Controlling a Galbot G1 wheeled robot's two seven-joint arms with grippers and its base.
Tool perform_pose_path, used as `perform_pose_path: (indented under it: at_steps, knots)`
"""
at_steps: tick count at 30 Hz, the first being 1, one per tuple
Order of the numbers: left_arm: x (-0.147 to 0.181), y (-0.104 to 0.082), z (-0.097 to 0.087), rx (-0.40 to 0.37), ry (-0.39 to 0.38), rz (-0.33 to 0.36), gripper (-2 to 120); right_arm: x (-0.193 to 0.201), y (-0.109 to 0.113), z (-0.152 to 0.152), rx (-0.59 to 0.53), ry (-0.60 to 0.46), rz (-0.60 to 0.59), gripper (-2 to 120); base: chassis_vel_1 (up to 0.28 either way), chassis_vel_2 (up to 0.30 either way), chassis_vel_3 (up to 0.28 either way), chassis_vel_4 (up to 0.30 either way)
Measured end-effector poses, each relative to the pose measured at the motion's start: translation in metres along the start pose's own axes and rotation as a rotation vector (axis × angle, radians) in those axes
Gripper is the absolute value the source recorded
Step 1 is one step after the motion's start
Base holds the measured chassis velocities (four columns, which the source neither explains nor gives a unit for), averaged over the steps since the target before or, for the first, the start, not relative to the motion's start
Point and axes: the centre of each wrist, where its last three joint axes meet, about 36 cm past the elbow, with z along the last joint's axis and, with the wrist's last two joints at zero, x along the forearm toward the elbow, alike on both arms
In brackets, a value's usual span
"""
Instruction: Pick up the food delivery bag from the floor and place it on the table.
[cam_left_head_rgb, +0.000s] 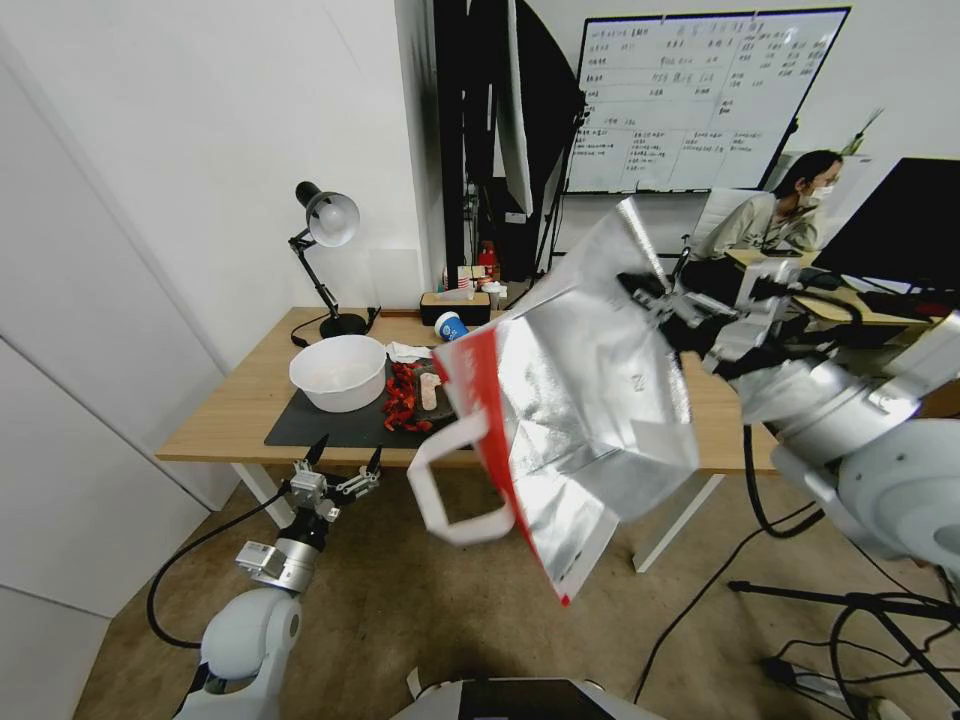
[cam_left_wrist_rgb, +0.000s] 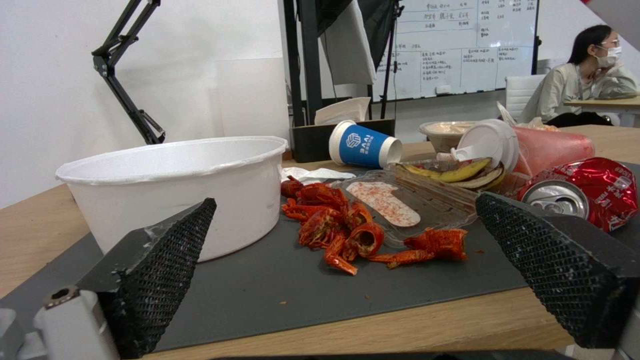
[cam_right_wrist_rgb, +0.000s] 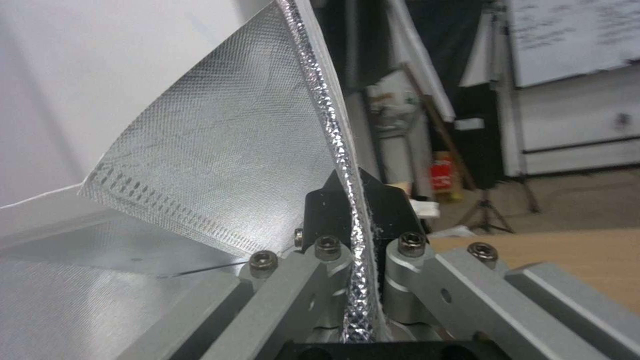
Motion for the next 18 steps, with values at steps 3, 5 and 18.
perform_pose_path:
  at_steps: [3,5,18]
  knots:
    - [0.0,0.0,0.001,0.001,0.002,0.001,100,-0.007,-0.016,-0.003,-0.047,0.024,0.093,0,0.0,0.0,0.0,0.0]
    - [-0.001,-0.001,0.002,0.002,0.003,0.002,100,-0.011,-0.026,-0.003,-0.067,0.031,0.125,0,0.0,0.0,0.0,0.0]
    - [-0.002,-0.003,0.008,0.003,0.017,0.008,100,-0.035,-0.089,0.004,-0.168,0.097,0.205,0,0.0,0.0,0.0,0.0]
